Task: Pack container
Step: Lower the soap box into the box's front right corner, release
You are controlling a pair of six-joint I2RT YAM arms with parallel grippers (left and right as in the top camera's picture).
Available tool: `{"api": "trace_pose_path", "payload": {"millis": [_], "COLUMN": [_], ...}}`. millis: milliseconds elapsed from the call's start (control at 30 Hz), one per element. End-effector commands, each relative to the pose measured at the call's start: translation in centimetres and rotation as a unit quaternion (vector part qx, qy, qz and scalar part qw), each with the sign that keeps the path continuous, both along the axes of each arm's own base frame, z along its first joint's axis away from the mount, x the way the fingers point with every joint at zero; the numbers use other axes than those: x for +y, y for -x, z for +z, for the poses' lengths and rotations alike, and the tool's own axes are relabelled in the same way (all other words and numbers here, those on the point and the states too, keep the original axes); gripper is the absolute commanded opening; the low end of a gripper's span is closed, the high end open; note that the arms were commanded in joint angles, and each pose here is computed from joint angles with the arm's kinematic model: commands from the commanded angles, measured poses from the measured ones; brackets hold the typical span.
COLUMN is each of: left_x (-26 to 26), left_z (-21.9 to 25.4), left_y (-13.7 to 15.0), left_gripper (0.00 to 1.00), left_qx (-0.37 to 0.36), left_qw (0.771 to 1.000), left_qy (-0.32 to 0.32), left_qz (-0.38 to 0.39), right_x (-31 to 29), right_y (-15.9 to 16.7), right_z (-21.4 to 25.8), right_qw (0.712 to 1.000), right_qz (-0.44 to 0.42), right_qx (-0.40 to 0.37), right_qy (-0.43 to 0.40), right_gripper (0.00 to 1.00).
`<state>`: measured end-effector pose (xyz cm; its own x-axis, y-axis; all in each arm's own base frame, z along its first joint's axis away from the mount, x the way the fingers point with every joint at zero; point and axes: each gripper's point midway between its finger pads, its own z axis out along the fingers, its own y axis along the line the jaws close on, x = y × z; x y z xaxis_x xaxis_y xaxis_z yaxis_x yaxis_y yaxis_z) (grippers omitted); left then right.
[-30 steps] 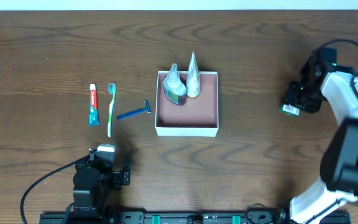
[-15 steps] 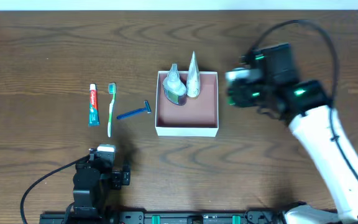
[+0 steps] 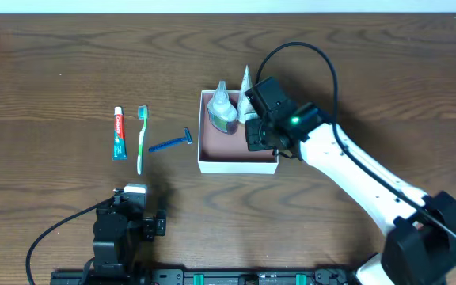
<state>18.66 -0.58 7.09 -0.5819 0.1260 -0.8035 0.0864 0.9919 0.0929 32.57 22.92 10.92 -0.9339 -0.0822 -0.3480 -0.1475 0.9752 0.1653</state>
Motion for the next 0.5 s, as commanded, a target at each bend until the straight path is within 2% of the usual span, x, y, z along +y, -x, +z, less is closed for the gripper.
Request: {"api": "trace_pose_path", "payload": {"millis": [0,233,467], "left_x": [0.06,0.07,0.06], "left_z": [-0.65,-0.65,-0.65], "left_y": [0.1,0.09,0.1], "left_gripper": [0.98,0.98,0.98], "left_qx": [0.007,0.007,0.007], "left_qw": [1.0,1.0,1.0], "left_qy": [0.004,0.004,0.004], "left_qz": [0.004,0.005,0.004], "right_x": [-0.2,-0.28,-0.88], "right_y": [-0.46,-0.27,0.35], "right_z": [-0.55,-0.86,-0.2], "right_qw": [1.0,1.0,0.999], "right_qz": [-0.023,-0.026,-0.027], "right_qx": [-0.002,0.004,0.009], "right_qy": [0.008,0.011,0.015], "right_gripper": [0.47,0.66,0.68]}}
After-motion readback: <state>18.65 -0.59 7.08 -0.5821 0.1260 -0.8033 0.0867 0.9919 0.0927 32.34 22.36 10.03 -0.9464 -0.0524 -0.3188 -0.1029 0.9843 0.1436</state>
